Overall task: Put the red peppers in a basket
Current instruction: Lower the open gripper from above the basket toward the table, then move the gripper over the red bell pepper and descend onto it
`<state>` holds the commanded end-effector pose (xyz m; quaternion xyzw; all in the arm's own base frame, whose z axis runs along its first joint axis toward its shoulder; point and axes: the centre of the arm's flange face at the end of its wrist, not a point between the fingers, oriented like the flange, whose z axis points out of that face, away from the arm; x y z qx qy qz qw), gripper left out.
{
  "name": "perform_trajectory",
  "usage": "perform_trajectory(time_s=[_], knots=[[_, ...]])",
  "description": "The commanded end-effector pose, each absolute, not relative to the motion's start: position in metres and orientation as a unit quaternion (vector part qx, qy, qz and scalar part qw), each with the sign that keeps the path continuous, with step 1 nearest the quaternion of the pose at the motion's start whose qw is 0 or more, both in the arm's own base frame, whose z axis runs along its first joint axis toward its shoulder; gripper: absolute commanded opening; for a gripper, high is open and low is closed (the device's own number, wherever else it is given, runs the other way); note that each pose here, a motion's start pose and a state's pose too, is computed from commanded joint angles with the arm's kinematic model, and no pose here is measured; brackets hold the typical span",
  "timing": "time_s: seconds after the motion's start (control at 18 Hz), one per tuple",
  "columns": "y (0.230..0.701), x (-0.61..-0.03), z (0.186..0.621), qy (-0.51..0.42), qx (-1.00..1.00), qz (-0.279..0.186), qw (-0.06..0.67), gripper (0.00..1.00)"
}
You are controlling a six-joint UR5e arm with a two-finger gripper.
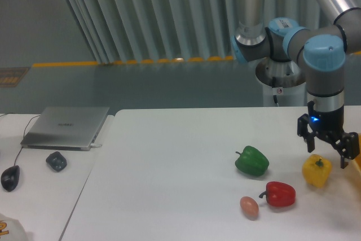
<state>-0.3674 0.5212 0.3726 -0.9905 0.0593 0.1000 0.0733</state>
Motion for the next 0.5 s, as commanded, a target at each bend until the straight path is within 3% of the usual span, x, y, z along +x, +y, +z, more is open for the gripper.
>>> perform_trajectory(time_s=[0.28, 0.5], knots=[[0.551, -0.352, 0.373, 0.066, -0.988, 0.122, 0.063, 1.0], [0.575, -0.324, 0.357, 0.179, -0.976, 0.117, 0.037, 1.0]])
